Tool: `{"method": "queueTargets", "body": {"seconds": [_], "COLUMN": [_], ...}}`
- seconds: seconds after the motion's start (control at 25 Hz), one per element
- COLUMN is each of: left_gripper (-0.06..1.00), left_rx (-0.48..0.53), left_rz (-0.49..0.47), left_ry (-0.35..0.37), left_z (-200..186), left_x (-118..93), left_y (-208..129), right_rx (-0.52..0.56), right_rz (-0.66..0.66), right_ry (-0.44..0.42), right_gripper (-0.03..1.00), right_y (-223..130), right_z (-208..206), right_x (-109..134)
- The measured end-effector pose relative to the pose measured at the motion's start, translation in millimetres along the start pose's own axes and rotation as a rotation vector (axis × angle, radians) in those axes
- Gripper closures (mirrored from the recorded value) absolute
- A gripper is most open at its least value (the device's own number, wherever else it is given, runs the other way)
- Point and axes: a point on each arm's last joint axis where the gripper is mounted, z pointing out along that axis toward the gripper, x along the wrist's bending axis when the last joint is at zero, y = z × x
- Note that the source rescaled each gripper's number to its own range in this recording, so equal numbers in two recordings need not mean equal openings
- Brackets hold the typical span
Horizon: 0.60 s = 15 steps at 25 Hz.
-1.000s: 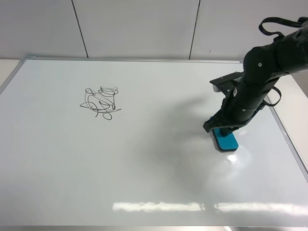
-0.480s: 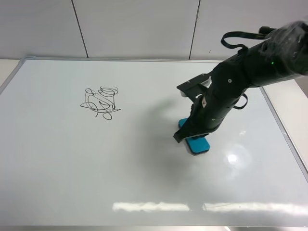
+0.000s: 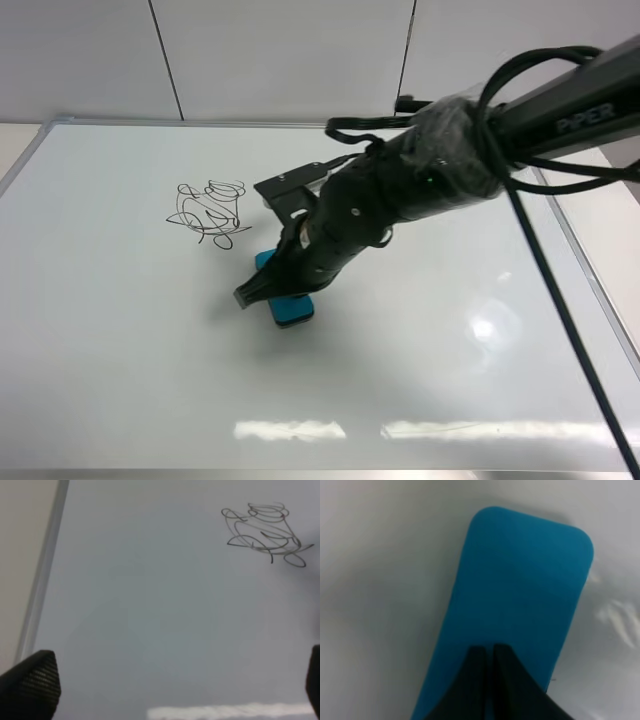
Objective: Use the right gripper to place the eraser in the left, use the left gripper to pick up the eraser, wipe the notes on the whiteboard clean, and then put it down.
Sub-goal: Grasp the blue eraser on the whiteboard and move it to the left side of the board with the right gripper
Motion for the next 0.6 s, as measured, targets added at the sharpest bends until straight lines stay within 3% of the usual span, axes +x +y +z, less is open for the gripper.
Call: {"method": "queueTargets", "body": {"seconds": [0.28, 0.6], "left_gripper": [-0.06, -0.06], "left_rx": [0.0, 0.001], "left_rz": [0.0, 0.0], "left_ry": [0.0, -0.001], "left_z": [0, 0], "left_x": [0, 0], "left_y": [0, 0], "right_rx": [0.059, 0.076], "right_rz": [-0.048, 0.052], "right_ry": [0.035, 0.126], "right_gripper": [0.97, 0.97], "right_y": [34, 74], "right_z": [13, 38], "right_x": [39, 74]}}
